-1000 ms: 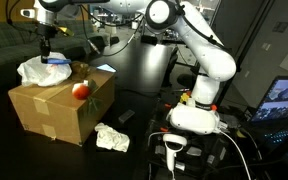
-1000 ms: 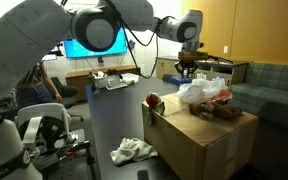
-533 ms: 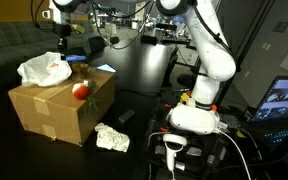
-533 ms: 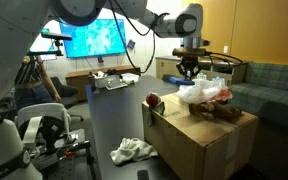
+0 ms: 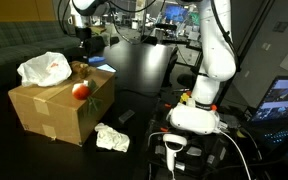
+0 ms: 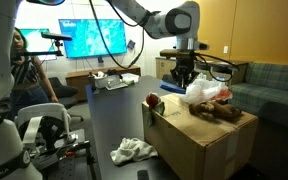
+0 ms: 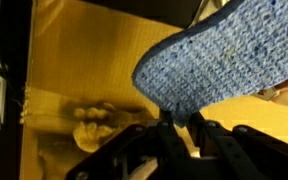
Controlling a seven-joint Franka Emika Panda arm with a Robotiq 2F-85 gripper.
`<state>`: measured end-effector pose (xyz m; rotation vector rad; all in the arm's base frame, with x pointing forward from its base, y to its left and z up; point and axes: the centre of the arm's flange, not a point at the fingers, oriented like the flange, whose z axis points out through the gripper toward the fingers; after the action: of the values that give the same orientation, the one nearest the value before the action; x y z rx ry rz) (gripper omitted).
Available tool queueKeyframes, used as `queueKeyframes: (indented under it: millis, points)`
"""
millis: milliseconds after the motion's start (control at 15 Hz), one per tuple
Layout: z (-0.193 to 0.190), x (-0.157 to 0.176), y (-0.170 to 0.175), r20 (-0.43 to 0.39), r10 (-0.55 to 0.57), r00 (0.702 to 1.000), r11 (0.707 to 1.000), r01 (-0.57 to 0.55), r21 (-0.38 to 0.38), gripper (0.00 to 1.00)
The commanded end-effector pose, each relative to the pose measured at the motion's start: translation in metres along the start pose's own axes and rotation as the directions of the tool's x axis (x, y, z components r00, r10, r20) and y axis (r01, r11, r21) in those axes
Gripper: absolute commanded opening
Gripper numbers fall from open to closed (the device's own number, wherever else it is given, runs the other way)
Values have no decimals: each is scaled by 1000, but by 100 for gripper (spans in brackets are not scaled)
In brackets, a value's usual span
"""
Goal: Put the objects on the box onto the table and the objects on the table on to the box
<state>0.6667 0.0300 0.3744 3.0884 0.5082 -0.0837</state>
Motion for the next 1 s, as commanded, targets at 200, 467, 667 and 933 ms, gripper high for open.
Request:
queueKeyframes:
  millis: [200,467,667,933]
  points:
    - [40,-127,-6,80,144,986,988,-148,43,5]
    - [76,-183,-9,107,205,973,973,-215,87,5]
    - [108,-229,-12,126,268,955,951,-283,126,5]
    - [161,-297,-16,181,421,889,882,-448,150,5]
